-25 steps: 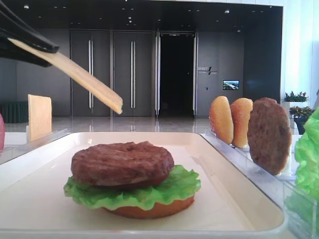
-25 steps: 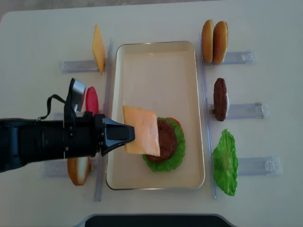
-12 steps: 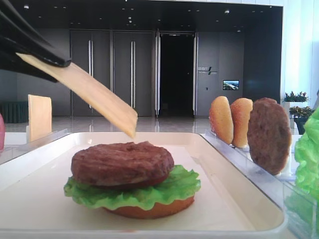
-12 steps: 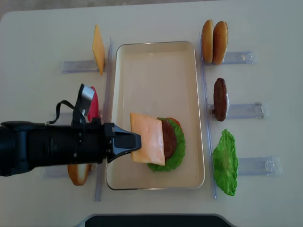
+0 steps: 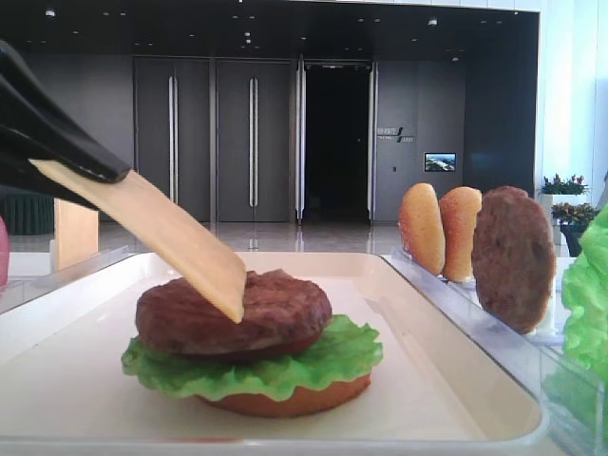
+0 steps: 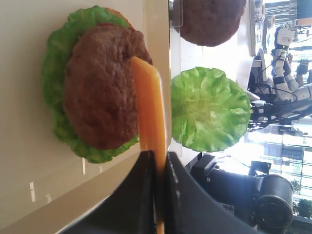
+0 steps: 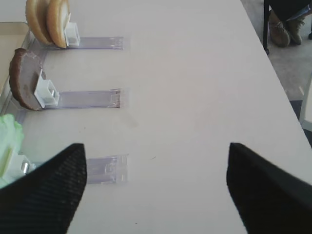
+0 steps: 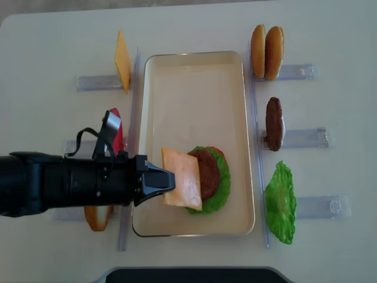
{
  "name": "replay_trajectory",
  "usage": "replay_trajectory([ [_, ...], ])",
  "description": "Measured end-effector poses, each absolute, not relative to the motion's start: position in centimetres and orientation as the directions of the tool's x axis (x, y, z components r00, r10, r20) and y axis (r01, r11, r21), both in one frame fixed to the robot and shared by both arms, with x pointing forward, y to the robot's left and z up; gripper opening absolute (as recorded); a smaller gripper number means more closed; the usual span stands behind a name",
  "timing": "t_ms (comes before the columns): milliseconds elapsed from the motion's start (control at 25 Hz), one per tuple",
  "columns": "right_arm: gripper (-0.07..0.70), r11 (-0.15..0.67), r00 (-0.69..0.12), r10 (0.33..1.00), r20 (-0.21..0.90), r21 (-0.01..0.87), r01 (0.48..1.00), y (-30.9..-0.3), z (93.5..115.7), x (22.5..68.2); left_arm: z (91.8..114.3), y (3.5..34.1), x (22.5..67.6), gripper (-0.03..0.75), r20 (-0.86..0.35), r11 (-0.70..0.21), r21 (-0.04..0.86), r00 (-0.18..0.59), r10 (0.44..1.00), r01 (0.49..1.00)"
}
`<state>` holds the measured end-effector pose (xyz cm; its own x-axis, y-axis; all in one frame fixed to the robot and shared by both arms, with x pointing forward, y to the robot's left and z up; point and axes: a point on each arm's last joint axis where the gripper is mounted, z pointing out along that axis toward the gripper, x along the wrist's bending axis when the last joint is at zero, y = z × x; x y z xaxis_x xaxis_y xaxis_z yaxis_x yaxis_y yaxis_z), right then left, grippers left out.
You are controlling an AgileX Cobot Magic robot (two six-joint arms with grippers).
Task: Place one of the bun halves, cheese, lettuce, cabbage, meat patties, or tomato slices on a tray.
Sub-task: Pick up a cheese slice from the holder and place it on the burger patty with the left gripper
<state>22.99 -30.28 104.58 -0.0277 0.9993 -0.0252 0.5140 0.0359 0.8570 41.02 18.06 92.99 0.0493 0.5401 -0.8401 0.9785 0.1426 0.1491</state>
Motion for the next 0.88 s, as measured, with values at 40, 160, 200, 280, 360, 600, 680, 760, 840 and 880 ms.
replay_trajectory([
  [40,0.587,0.036,-0.028,0.999,-0.025,0.857,0.514,-30.3,104.6,23.0,93.0,18.1,41.0,0.021,-0.840,0.142,0.148,0.049,0.540,0.979],
  [160,0.587,0.036,-0.028,0.999,-0.025,0.857,0.514,-30.3,104.6,23.0,93.0,18.0,41.0,0.021,-0.841,0.143,0.147,0.048,0.539,0.979],
  [200,0.587,0.036,-0.028,0.999,-0.025,0.857,0.514,-30.3,104.6,23.0,93.0,18.0,41.0,0.021,-0.841,0.143,0.146,0.047,0.539,0.979],
  [280,0.587,0.036,-0.028,0.999,-0.025,0.857,0.514,-30.3,104.6,23.0,93.0,18.0,41.0,0.021,-0.846,0.138,0.144,0.050,0.531,0.980],
  [360,0.587,0.036,-0.028,0.999,-0.025,0.857,0.514,-30.3,104.6,23.0,93.1,17.9,40.9,0.021,-0.851,0.131,0.146,0.057,0.523,0.981],
  [600,0.587,0.036,-0.028,0.999,-0.025,0.857,0.514,-30.3,104.6,23.0,93.3,17.8,41.1,0.021,-0.853,0.127,0.156,0.069,0.517,0.979],
  [680,0.587,0.036,-0.028,0.999,-0.025,0.857,0.514,-30.3,104.6,23.0,93.6,17.7,41.5,0.021,-0.855,0.127,0.169,0.081,0.512,0.977],
  [760,0.587,0.036,-0.028,0.999,-0.025,0.857,0.514,-30.3,104.6,23.0,93.9,17.6,41.8,0.021,-0.859,0.126,0.181,0.094,0.504,0.975],
  [840,0.587,0.036,-0.028,0.999,-0.025,0.857,0.514,-30.3,104.6,23.0,94.0,17.5,41.9,0.021,-0.861,0.124,0.185,0.100,0.499,0.975],
  [880,0.587,0.036,-0.028,0.999,-0.025,0.857,0.514,-30.3,104.6,23.0,94.1,17.5,41.9,0.021,-0.861,0.124,0.186,0.101,0.498,0.975],
])
